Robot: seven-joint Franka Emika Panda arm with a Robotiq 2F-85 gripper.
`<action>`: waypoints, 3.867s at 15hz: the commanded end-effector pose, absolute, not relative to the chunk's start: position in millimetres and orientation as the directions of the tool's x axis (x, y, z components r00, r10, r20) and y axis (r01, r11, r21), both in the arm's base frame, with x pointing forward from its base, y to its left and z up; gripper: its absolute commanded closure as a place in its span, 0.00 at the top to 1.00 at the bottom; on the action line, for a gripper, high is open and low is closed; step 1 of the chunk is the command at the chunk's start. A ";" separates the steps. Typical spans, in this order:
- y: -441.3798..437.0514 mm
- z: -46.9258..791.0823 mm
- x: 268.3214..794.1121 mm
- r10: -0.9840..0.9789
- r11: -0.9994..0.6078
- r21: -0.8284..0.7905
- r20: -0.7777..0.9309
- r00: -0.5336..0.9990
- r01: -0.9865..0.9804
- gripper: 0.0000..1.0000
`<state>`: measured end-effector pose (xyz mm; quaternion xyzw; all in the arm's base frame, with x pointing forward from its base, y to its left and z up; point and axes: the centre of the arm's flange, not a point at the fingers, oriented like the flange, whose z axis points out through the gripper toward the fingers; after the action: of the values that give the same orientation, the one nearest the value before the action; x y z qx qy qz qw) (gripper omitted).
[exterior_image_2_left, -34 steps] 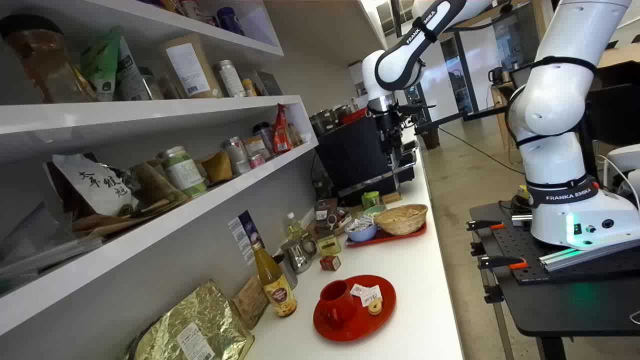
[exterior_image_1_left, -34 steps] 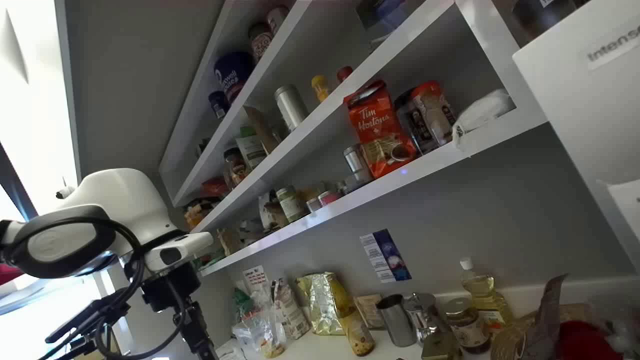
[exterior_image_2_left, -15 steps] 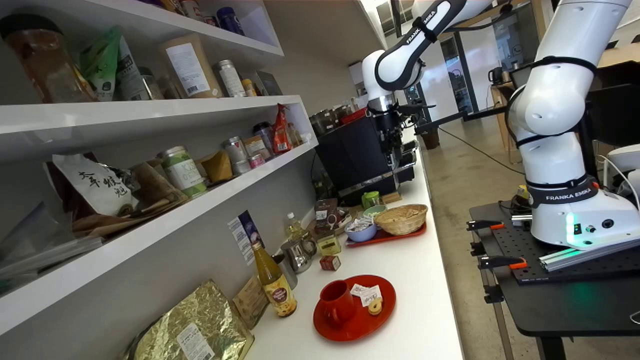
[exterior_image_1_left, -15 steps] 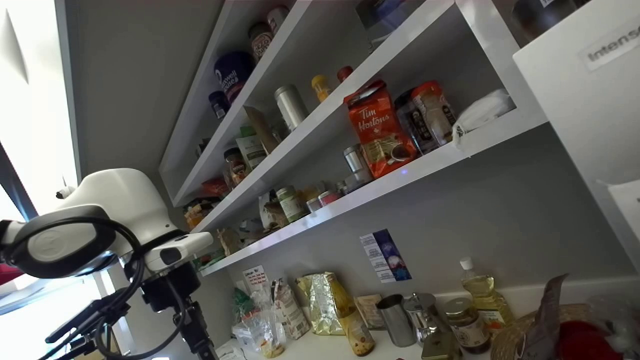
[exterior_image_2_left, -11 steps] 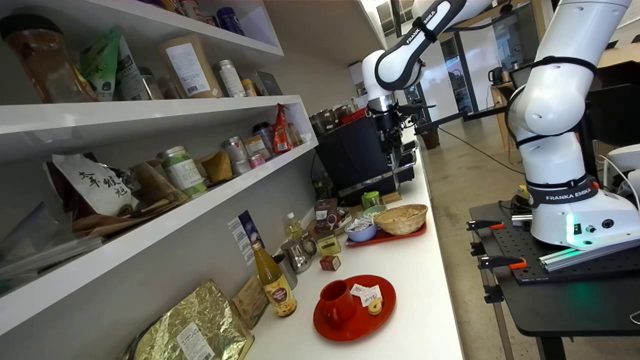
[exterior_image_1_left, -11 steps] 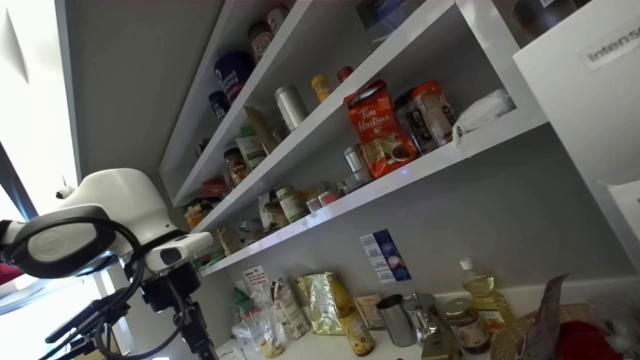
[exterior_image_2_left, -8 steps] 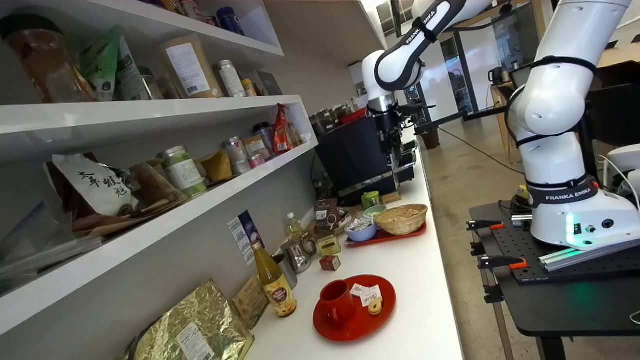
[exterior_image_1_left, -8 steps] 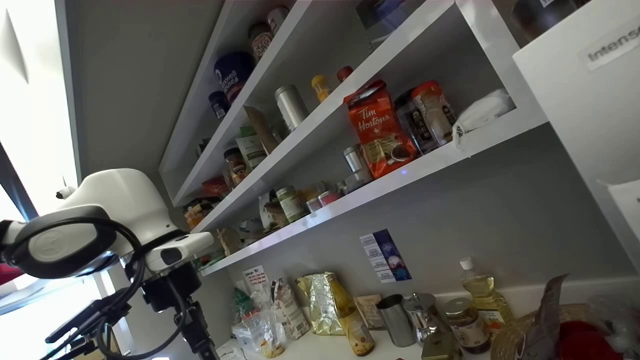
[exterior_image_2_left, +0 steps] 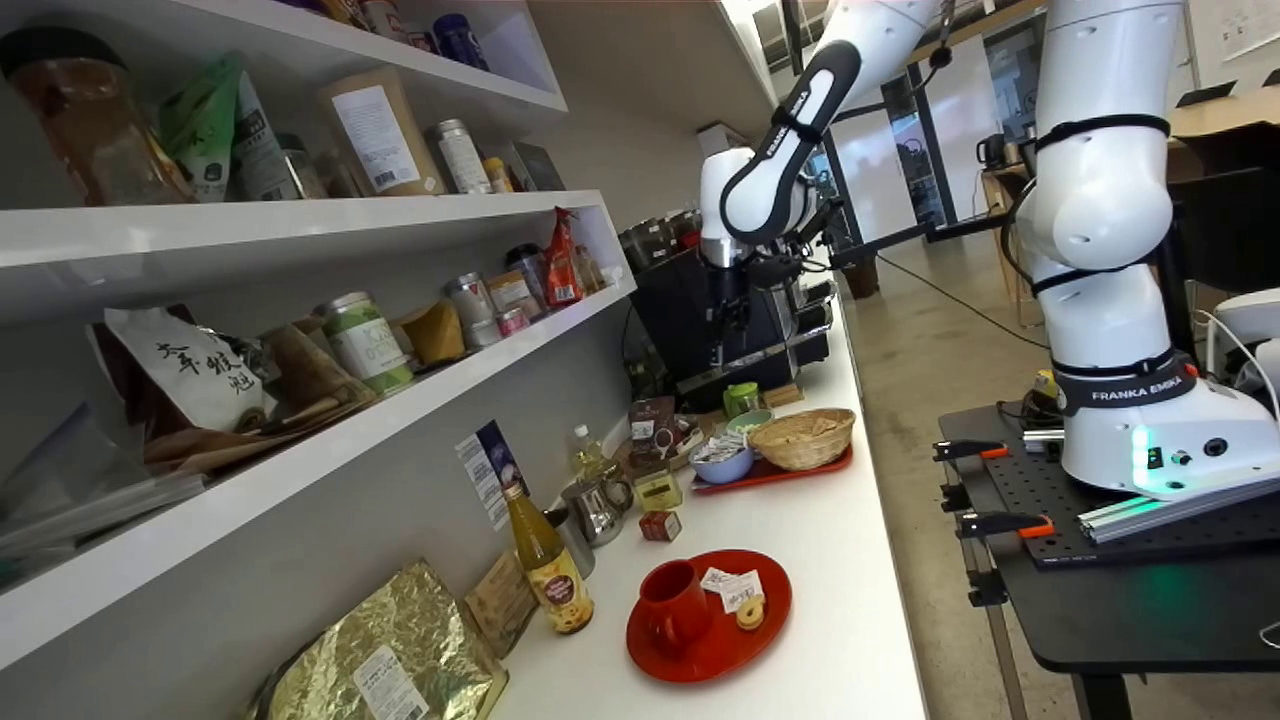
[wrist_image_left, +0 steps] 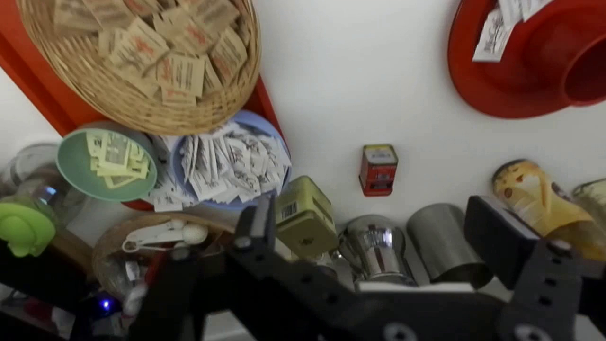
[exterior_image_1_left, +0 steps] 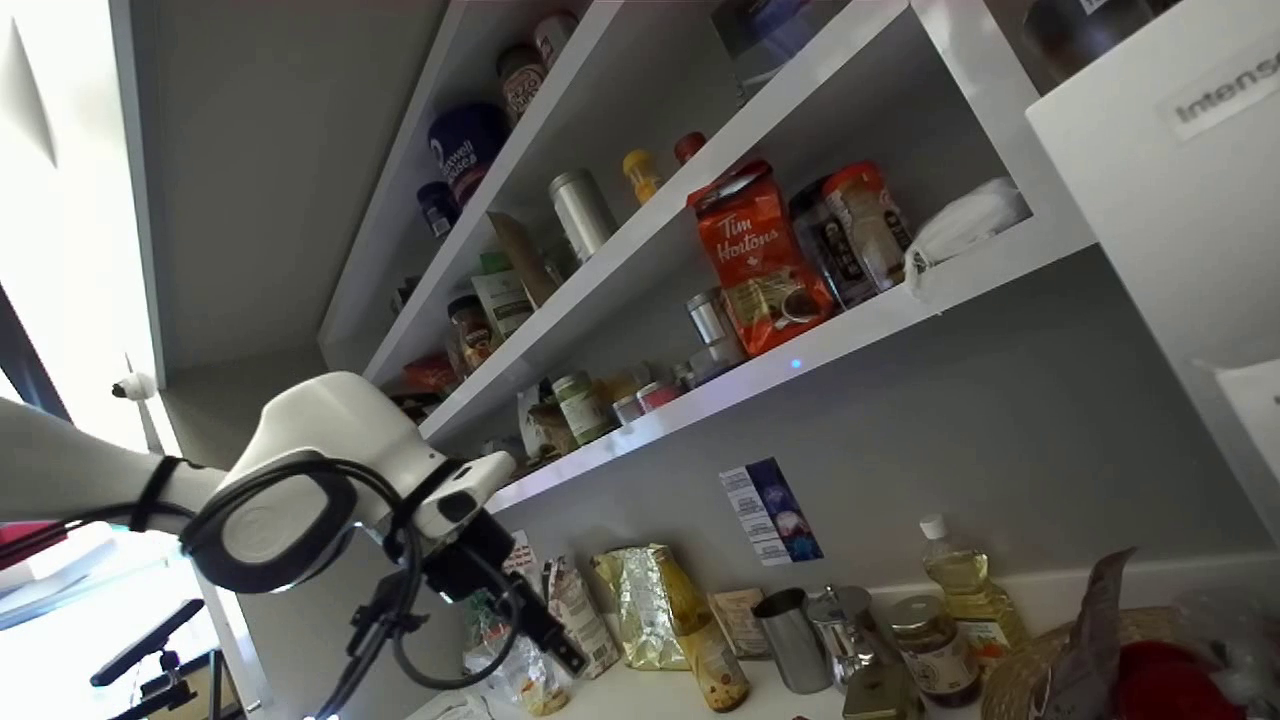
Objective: Remove the orange packet from the bottom shelf and put it on the counter
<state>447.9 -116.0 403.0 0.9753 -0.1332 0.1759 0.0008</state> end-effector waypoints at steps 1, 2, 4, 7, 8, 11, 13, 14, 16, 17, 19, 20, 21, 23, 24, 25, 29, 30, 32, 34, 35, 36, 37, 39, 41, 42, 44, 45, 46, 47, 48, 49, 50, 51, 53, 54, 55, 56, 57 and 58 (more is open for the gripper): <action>-125.6 401.0 539.8 -0.285 -0.953 -0.041 0.448 0.847 -0.299 1.00; -130.1 407.9 557.9 -0.285 -0.952 -0.039 0.481 0.829 -0.305 1.00; -137.8 423.0 595.2 -0.287 -0.949 -0.048 0.539 0.792 -0.311 1.00; -142.5 459.9 638.2 -0.278 -0.949 -0.059 0.614 0.739 -0.308 1.00; -143.5 473.4 648.8 -0.278 -0.949 -0.064 0.633 0.723 -0.309 1.00; -142.6 512.7 666.3 -0.266 -0.950 -0.061 0.672 0.691 -0.307 1.00; -139.3 535.1 664.9 -0.265 -0.950 -0.053 0.654 0.709 -0.307 1.00; -138.6 543.4 664.9 -0.263 -0.947 -0.035 0.651 0.713 -0.318 1.00; -140.1 561.8 661.8 -0.262 -0.945 -0.019 0.639 0.723 -0.325 1.00; -144.1 571.7 662.9 -0.269 -0.941 -0.020 0.647 0.713 -0.337 1.00; -153.3 588.7 668.0 -0.290 -0.930 -0.032 0.677 0.677 -0.367 1.00; -158.9 597.8 671.1 -0.301 -0.923 -0.039 0.689 0.659 -0.382 1.00; -164.0 604.1 675.6 -0.312 -0.918 -0.048 0.701 0.641 -0.394 1.00; -172.3 612.7 683.5 -0.326 -0.906 -0.051 0.716 0.617 -0.420 1.00; -176.8 615.6 687.6 -0.334 -0.901 -0.055 0.721 0.607 -0.430 1.00; -181.1 617.1 692.9 -0.339 -0.895 -0.055 0.729 0.595 -0.443 1.00; -193.4 619.0 707.0 -0.360 -0.876 -0.052 0.731 0.579 -0.479 1.00; -195.4 620.3 709.0 -0.361 -0.872 -0.049 0.735 0.574 -0.486 1.00; -199.5 625.1 715.7 -0.367 -0.866 -0.057 0.748 0.553 -0.497 1.00; -200.3 628.0 721.1 -0.365 -0.866 -0.060 0.755 0.545 -0.496 1.00; -199.9 628.7 722.7 -0.364 -0.866 -0.059 0.756 0.545 -0.497 0.77; -198.7 629.3 722.7 -0.358 -0.869 -0.057 0.759 0.544 -0.492 0.72; -197.6 629.6 723.5 -0.354 -0.872 -0.059 0.763 0.542 -0.487 0.67; -197.1 630.3 723.6 -0.348 -0.875 -0.061 0.769 0.536 -0.480 0.51; -197.0 630.4 723.2 -0.343 -0.876 -0.058 0.772 0.536 -0.478 0.35; -197.6 630.9 722.2 -0.342 -0.876 -0.056 0.774 0.534 -0.480 0.28; -199.1 632.4 719.6 -0.341 -0.876 -0.055 0.774 0.534 -0.479 0.13; -200.0 633.0 718.4 -0.340 -0.876 -0.054 0.773 0.536 -0.479 0.04; -200.8 632.7 718.1 -0.341 -0.875 -0.053 0.773 0.535 -0.481 0.00; -201.5 632.6 717.3 -0.341 -0.875 -0.054 0.772 0.536 -0.480 0.00; -201.8 632.1 716.4 -0.341 -0.875 -0.053 0.771 0.537 -0.481 0.00; -201.8 631.6 715.7 -0.341 -0.876 -0.051 0.769 0.540 -0.480 0.00; -201.5 631.5 714.3 -0.340 -0.877 -0.049 0.766 0.545 -0.478 0.01; -200.9 631.7 710.8 -0.340 -0.878 -0.046 0.761 0.553 -0.476 0.01; -197.3 630.1 701.1 -0.339 -0.883 -0.037 0.738 0.583 -0.467 0.01; -195.3 629.7 694.0 -0.338 -0.886 -0.030 0.724 0.601 -0.462 0.01; -191.4 628.4 680.1 -0.335 -0.893 -0.025 0.703 0.627 -0.449 0.01; -186.9 626.9 666.1 -0.329 -0.898 -0.015 0.689 0.646 -0.440 0.01; -181.2 626.3 649.1 -0.320 -0.903 -0.007 0.677 0.663 -0.429 0.01; -175.2 626.3 631.6 -0.316 -0.907 -0.002 0.665 0.677 -0.421 0.01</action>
<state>693.5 -196.1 631.1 0.8922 -0.2195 0.3868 0.0789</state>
